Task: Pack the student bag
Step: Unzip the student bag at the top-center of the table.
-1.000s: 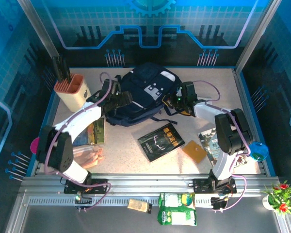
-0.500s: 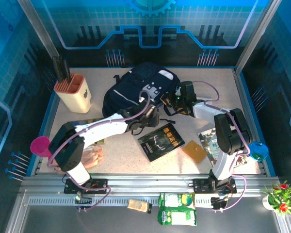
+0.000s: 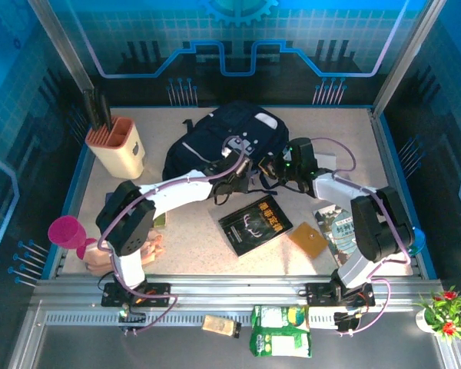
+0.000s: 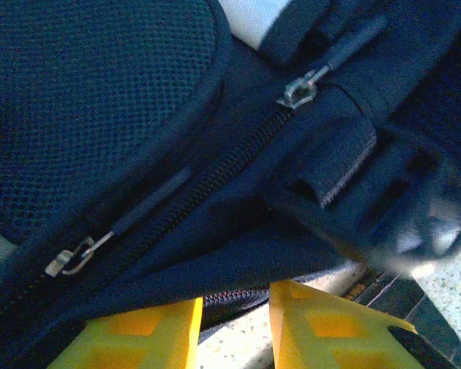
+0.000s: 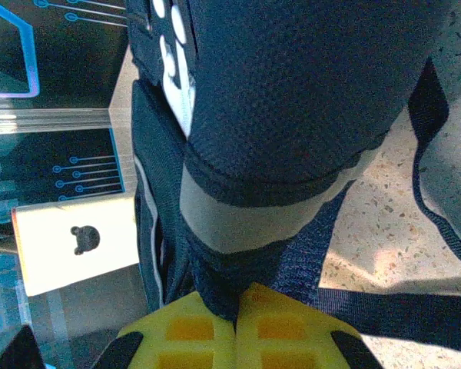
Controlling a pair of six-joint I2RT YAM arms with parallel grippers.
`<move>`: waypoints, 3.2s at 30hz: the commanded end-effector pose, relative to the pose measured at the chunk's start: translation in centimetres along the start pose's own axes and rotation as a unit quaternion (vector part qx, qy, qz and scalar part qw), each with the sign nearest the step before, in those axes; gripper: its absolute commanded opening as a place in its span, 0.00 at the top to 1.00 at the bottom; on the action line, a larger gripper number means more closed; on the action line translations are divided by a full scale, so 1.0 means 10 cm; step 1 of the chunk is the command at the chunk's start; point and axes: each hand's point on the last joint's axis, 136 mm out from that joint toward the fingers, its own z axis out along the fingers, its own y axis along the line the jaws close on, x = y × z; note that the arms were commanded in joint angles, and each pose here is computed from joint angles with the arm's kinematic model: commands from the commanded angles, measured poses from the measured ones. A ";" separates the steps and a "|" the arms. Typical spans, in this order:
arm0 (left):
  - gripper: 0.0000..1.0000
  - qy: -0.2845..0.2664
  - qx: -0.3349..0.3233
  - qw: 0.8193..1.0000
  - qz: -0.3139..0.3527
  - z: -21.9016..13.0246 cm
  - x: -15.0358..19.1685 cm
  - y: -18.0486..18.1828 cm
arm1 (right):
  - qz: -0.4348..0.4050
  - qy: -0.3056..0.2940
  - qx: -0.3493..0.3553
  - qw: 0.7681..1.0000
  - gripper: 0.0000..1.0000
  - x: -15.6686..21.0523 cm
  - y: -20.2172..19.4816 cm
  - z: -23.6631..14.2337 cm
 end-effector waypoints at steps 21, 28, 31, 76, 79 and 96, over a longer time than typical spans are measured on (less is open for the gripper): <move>0.65 -0.025 0.066 0.997 -0.019 -0.16 0.08 -0.26 | -0.021 0.018 -0.065 0.998 1.00 0.13 0.58 0.07; 0.72 -0.048 0.028 0.998 -0.026 0.02 -0.03 -0.23 | -0.016 0.022 -0.075 0.997 1.00 0.14 0.64 0.05; 0.72 -0.062 0.021 0.997 -0.026 0.06 -0.10 -0.24 | -0.015 0.024 -0.078 0.997 1.00 0.14 0.66 0.04; 1.00 0.011 0.012 1.000 -0.002 -0.25 0.28 0.30 | -0.065 -0.033 0.017 0.997 1.00 -0.12 0.28 0.07; 1.00 0.030 -0.010 1.000 -0.002 -0.26 0.39 0.53 | -0.070 -0.036 0.025 0.997 1.00 -0.14 0.26 0.08; 0.78 0.015 0.013 1.000 0.010 0.03 0.21 0.57 | -0.071 -0.024 0.013 0.997 1.00 -0.07 0.33 0.08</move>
